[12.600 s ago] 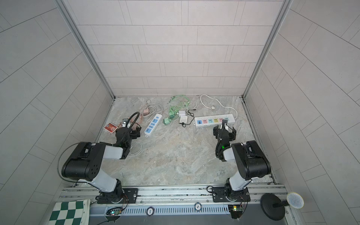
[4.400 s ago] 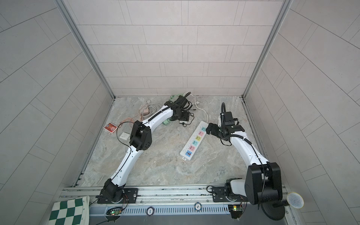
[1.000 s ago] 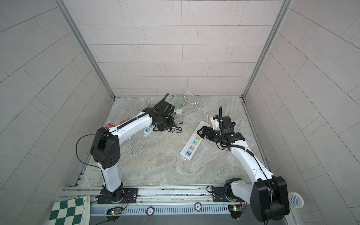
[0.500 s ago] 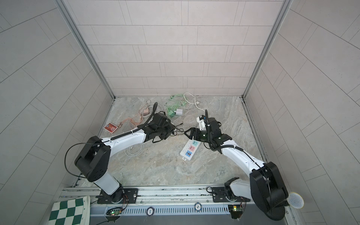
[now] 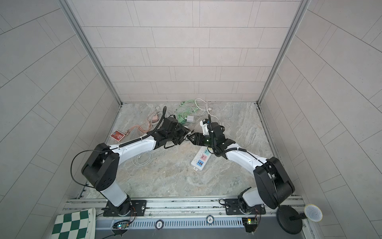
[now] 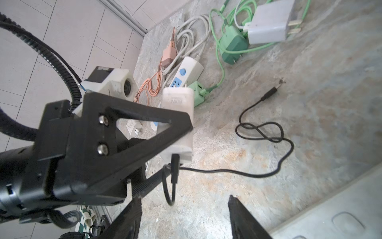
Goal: Insert plugs into power strip
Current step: Pass the plug.
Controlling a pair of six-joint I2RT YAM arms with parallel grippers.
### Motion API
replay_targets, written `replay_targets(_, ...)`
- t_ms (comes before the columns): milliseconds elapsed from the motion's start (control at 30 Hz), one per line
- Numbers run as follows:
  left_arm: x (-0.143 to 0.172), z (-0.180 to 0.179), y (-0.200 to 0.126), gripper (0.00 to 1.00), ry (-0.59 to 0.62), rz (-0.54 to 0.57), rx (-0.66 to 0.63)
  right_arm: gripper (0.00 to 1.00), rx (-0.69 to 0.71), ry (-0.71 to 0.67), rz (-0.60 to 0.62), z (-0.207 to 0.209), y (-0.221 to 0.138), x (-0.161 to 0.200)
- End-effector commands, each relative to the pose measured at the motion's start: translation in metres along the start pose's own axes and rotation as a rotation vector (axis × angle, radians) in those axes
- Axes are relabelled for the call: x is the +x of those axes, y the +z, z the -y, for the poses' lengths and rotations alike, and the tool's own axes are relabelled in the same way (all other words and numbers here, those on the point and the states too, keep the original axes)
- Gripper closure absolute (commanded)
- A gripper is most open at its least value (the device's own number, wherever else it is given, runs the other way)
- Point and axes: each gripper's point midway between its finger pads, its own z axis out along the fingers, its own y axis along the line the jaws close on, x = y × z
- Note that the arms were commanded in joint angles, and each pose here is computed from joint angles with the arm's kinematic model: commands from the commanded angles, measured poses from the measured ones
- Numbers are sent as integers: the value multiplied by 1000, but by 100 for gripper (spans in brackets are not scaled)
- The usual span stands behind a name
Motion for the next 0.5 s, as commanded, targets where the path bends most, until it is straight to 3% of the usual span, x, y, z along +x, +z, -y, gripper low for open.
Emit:
replay_targets(0,5,21,-7,58,-11,-26,92,34,29,-34,26,2,9,-7)
replay_targets(467,16,26,-12,58,-68,-76,153,43,28,-133,115,-20,27,-23)
